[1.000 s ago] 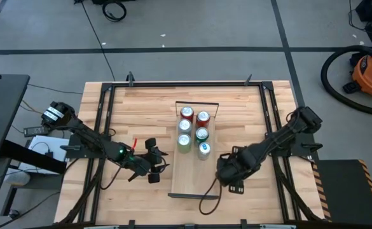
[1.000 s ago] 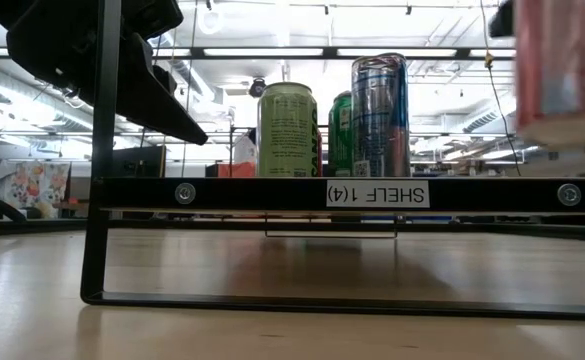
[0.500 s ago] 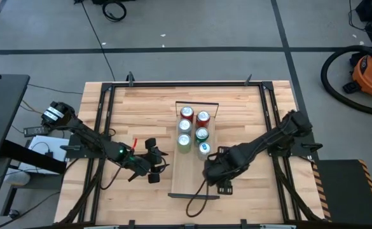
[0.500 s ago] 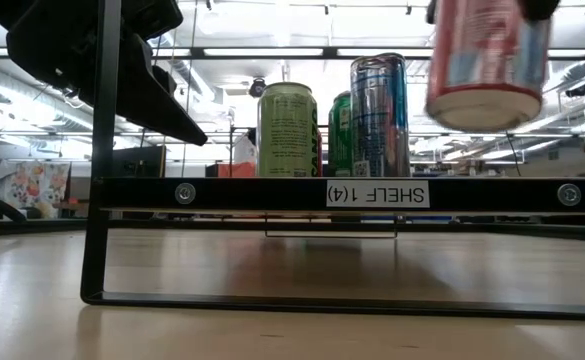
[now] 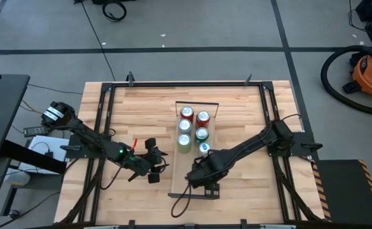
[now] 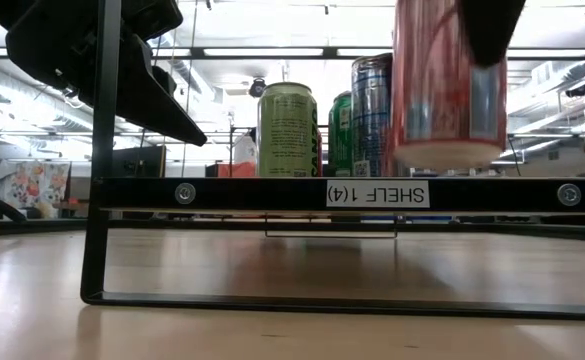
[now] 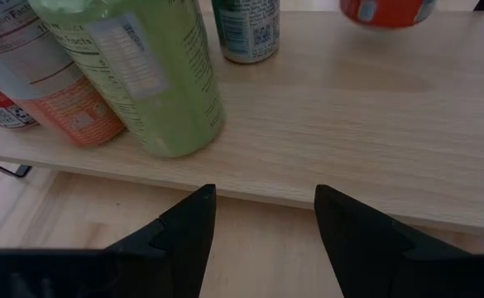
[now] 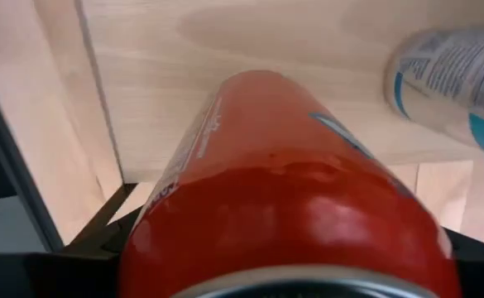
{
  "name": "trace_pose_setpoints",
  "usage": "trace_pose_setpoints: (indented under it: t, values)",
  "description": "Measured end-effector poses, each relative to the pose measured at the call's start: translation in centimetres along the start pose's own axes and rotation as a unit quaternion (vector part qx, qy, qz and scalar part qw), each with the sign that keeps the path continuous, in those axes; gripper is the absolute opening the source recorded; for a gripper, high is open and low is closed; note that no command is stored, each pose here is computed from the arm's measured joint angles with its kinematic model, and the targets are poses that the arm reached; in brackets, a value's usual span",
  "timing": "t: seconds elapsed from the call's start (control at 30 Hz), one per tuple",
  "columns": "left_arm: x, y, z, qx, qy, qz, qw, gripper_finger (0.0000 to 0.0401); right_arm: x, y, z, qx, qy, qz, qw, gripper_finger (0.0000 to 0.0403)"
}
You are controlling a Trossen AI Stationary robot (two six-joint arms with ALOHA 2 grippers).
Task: Place canned beverage on shelf
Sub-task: Put the red soda can on the shelf
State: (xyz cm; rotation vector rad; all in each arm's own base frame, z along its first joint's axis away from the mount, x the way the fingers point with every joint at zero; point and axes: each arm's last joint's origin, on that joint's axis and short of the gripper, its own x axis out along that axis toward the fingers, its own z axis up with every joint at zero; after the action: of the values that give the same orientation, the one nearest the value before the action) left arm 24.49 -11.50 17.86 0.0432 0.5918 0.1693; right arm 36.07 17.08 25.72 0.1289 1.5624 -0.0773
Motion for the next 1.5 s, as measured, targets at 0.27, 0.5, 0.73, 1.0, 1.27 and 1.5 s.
trace_pose_setpoints:
  t: [0.27,0.5,0.73,1.0,1.27,1.5]
  values:
    - [0.0,0.0,0.0,0.000,0.000,0.000,1.000,0.0217,1.1,-0.4,0.8,0.065,0.015,0.006,0.998,0.0329]
    - [0.0,0.0,0.0,0.000,0.000,-0.001,1.000,0.0217,1.0,-0.8,1.3,0.086,0.011,0.019,0.996,0.0353]
    - [0.0,0.0,0.0,0.000,0.000,-0.001,1.000,0.0217,0.9,-0.9,1.3,0.089,0.010,0.023,0.996,0.0355]
    - [0.0,0.0,0.0,0.000,0.000,-0.001,1.000,0.0217,-0.7,-0.7,1.9,0.091,-0.021,0.039,0.995,0.0355]
    - [0.0,-0.1,-0.1,0.000,0.007,-0.020,1.000,0.0217,-1.2,-1.0,1.6,0.104,-0.013,0.020,0.994,0.0355]
    - [0.0,-0.1,-0.1,0.000,0.007,-0.021,1.000,0.0217,-1.9,-1.2,1.3,0.098,-0.028,0.013,0.995,0.0355]
